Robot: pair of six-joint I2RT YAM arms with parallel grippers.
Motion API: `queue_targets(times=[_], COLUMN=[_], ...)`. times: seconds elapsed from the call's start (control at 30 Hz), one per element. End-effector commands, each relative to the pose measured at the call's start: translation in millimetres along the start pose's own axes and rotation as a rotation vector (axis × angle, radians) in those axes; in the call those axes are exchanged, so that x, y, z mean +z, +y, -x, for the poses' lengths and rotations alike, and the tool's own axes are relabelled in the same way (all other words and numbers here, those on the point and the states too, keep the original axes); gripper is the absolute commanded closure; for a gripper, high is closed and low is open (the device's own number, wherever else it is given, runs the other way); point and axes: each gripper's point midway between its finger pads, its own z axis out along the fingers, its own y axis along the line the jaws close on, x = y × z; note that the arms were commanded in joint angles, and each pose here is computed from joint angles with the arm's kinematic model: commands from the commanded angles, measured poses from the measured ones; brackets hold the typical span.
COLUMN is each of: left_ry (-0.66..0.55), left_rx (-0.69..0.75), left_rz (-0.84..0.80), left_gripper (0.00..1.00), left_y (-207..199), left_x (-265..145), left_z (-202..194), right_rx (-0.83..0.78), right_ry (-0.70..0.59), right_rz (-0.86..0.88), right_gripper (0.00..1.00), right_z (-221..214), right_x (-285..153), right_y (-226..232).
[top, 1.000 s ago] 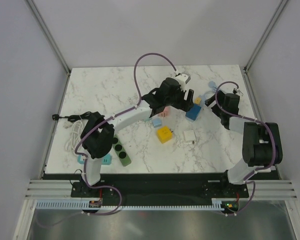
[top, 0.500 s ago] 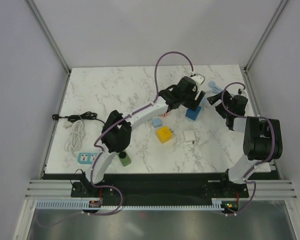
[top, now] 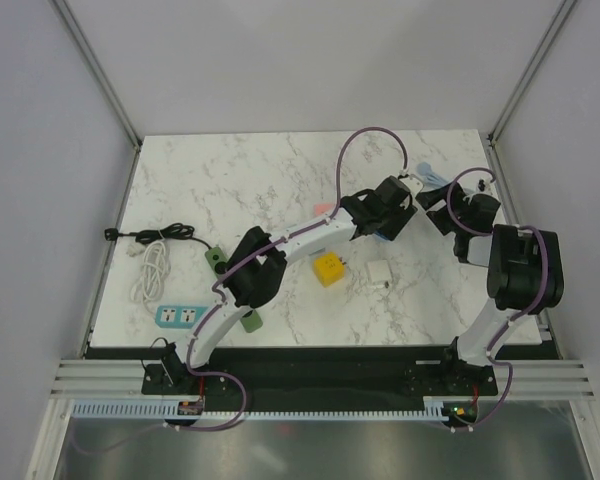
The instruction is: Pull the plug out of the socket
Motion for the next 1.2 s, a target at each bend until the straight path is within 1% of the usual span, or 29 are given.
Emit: queue_targets(times=[0.0,0.03,0.07,0.13,0.17,0.23,0.27,0.3,0.37,0.4,0.43,0.47,0.5,0.57,0.67,0.77,0.97,1.07,1.1,1.17], left_ry=[-0.025,-0.023,-0.027,-0.030,-0.026,-0.025,-0.021,-0.016,-0.009,-0.010,-0.011,-0.007,-0.013,-0.026,-0.043,-0.043,-0.053,-0.051,-0.066,-0.056], left_rx=[0.034,0.031,0.022,0.010,-0.004,-0.029,-0.055,-0.082,-0.142,-0.170,-0.193,-0.227,-0.251,-0.285,-0.296,-0.300,-0.327,-0.332,-0.330,-0.335], left_rz=[0.006,0.004,-0.009,-0.020,-0.029,-0.041,-0.067,-0.069,-0.107,-0.104,-0.133,-0.171,-0.179,-0.211,-0.212,-0.227,-0.282,-0.294,-0.297,-0.307], left_gripper=[0.43,0.48,0.57,0.65,0.74,0.86,0.96,0.98,0.98,0.98,0.98,0.98,0.98,0.98,0.98,0.98,0.98,0.98,0.98,0.98], left_y=[4.0,5.0,4.0,4.9,6.0,8.9,6.7,12.6,13.6,22.8,22.9,19.9,27.5,29.7,38.0,36.1,26.6,25.4,25.7,22.8], left_x=[9.1,10.1,10.0,9.5,10.1,9.0,7.9,8.7,6.7,7.1,5.5,4.4,4.4,1.0,-0.9,-2.9,-9.7,-13.7,-18.9,-21.5], left_z=[8.5,8.0,9.6,11.7,10.6,11.2,11.0,9.9,9.7,10.8,12.6,13.1,15.6,21.4,26.5,26.5,31.0,29.9,35.2,29.9], right_rx=[0.013,0.013,0.021,0.025,0.036,0.043,0.053,0.064,0.072,0.076,0.077,0.076,0.078,0.076,0.080,0.092,0.128,0.140,0.150,0.151], right_ry=[0.013,0.011,0.019,0.029,0.034,0.041,0.047,0.050,0.060,0.062,0.070,0.075,0.081,0.096,0.107,0.105,0.100,0.065,0.051,0.034], right_rz=[0.090,0.104,0.107,0.120,0.119,0.127,0.126,0.129,0.145,0.152,0.158,0.158,0.158,0.160,0.164,0.177,0.196,0.200,0.183,0.171], right_gripper=[0.11,0.12,0.14,0.18,0.19,0.19,0.19,0.20,0.21,0.23,0.24,0.25,0.25,0.25,0.25,0.25,0.28,0.31,0.31,0.31], right_z=[-2.6,-1.8,-3.9,-5.6,-7.2,-9.8,-12.1,-13.2,-15.6,-16.1,-17.7,-19.1,-20.6,-24.0,-26.6,-27.4,-30.8,-24.8,-22.4,-18.1], right_x=[3.7,4.5,5.6,6.4,7.5,8.2,9.1,9.7,10.9,11.4,11.6,12.6,13.7,15.6,18.5,20.0,24.8,31.4,34.7,42.7], right_y=[12.0,14.4,13.4,14.7,13.3,13.5,11.3,11.2,11.8,13.3,14.2,13.7,14.0,14.8,16.6,18.3,20.9,22.0,19.2,19.2])
